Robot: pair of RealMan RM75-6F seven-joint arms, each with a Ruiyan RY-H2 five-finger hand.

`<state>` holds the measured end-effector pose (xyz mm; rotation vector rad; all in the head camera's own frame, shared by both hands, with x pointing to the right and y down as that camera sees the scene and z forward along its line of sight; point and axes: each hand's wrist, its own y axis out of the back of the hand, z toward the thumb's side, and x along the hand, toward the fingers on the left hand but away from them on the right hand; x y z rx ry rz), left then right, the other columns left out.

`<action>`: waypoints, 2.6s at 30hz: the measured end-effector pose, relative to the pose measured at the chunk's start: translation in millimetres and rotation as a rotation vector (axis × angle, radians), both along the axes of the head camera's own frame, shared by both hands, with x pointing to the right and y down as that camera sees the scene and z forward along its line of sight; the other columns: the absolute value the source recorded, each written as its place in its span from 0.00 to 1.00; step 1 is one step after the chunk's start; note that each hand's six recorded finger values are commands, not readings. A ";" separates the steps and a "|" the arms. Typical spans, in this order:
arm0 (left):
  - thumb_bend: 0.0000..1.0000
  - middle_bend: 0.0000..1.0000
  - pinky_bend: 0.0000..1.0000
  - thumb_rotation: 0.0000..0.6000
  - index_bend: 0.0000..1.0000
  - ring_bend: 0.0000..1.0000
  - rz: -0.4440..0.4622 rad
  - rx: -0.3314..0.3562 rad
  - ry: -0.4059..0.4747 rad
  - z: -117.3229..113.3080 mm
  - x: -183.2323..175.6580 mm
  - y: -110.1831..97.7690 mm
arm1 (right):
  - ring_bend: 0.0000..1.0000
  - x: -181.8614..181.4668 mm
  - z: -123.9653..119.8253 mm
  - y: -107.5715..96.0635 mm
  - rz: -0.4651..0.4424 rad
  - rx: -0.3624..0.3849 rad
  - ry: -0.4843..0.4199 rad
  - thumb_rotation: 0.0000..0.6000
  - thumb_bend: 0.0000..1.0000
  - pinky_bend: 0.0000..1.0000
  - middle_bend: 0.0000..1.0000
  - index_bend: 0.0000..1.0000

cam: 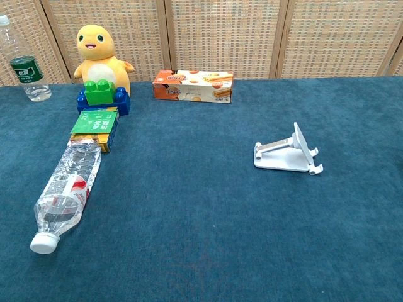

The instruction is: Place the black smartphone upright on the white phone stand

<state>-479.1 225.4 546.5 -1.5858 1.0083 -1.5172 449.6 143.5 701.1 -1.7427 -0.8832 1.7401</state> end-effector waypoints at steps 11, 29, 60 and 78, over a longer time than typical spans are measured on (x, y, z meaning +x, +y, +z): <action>0.01 0.00 0.00 1.00 0.00 0.00 -0.003 0.006 0.011 -3.1 -1.4 -0.2 | 0.42 -40.7 -47.9 -31.1 0.000 0.247 -0.264 1.00 0.47 0.38 0.51 0.48; 0.01 0.00 0.00 1.00 0.00 0.00 -0.026 -0.025 0.025 1.2 -7.8 -6.6 | 0.42 -135.4 -58.4 -70.7 0.065 0.227 -0.602 1.00 0.47 0.39 0.51 0.49; 0.01 0.00 0.00 1.00 0.00 0.00 -0.032 -0.061 0.015 10.6 -9.5 -10.4 | 0.42 -198.8 -46.6 -78.8 -0.183 0.086 -0.546 1.00 0.49 0.39 0.51 0.49; 0.01 0.00 0.00 1.00 0.00 0.00 -0.037 -0.070 0.015 12.7 -9.3 -12.7 | 0.42 -205.7 -25.6 -80.5 -0.211 -0.025 -0.526 1.00 0.49 0.39 0.51 0.49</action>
